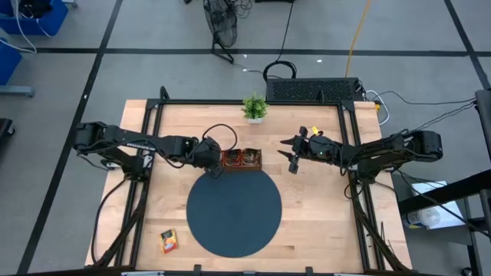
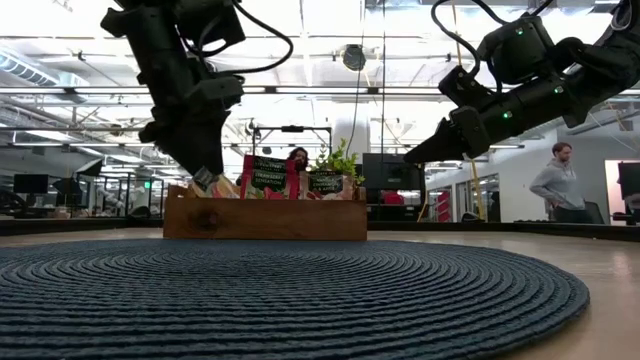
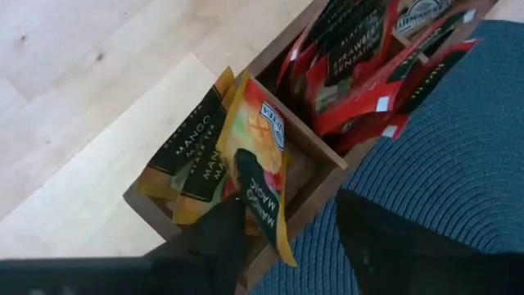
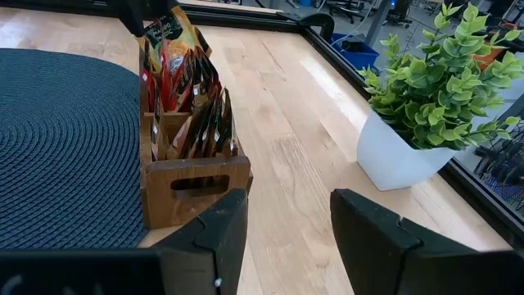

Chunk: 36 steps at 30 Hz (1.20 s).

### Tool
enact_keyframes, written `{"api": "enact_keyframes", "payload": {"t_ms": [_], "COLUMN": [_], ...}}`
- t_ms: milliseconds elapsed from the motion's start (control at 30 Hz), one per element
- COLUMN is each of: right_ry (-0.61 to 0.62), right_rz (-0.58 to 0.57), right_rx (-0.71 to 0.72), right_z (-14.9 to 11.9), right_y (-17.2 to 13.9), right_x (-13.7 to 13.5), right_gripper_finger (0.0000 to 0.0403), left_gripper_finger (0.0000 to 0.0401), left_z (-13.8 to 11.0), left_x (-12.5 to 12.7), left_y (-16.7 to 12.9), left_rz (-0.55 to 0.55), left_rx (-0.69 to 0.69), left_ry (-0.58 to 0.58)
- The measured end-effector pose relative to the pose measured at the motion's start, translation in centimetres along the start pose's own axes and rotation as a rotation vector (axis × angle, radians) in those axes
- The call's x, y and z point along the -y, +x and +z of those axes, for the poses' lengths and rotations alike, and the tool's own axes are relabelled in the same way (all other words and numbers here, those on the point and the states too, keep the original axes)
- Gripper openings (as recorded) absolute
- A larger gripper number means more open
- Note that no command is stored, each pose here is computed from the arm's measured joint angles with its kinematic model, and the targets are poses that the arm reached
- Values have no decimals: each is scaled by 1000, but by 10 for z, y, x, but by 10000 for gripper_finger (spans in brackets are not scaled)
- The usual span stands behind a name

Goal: Pick & Place Tea
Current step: Put the top yellow tea bag into the left slot of the wooden organizer

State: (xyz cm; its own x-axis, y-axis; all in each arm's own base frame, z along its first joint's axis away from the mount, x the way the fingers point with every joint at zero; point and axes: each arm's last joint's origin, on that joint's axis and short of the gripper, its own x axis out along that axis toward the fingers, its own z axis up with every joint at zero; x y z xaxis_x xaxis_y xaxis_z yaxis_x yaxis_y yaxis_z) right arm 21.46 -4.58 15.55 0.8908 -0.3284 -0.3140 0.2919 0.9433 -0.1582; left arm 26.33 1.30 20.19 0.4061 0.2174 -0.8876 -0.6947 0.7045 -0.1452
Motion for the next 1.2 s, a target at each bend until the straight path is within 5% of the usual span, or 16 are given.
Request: {"api": "enact_keyframes", "payload": {"t_ms": [300,733,967,1200], "right_ry": [0,1,3,6], "right_rz": [0,-1,-1,-2], "right_rx": [0,4,4,14], "right_z": [0,0,0,1], "right_y": [0,0,0,0], "right_x": [0,0,0,0], "right_gripper_finger": [160,160,160,160], "left_gripper_finger": [13,4,2,1], "left_z": [0,33,38,42], "left_x": [1,-9,-16,-18], "left_y": [-2,-49,-31,5], "left_rz": [-34,-31,-140,-33], "left_rx": [-35,-225,-347,-582], "left_ry": [77,296,470,487]}}
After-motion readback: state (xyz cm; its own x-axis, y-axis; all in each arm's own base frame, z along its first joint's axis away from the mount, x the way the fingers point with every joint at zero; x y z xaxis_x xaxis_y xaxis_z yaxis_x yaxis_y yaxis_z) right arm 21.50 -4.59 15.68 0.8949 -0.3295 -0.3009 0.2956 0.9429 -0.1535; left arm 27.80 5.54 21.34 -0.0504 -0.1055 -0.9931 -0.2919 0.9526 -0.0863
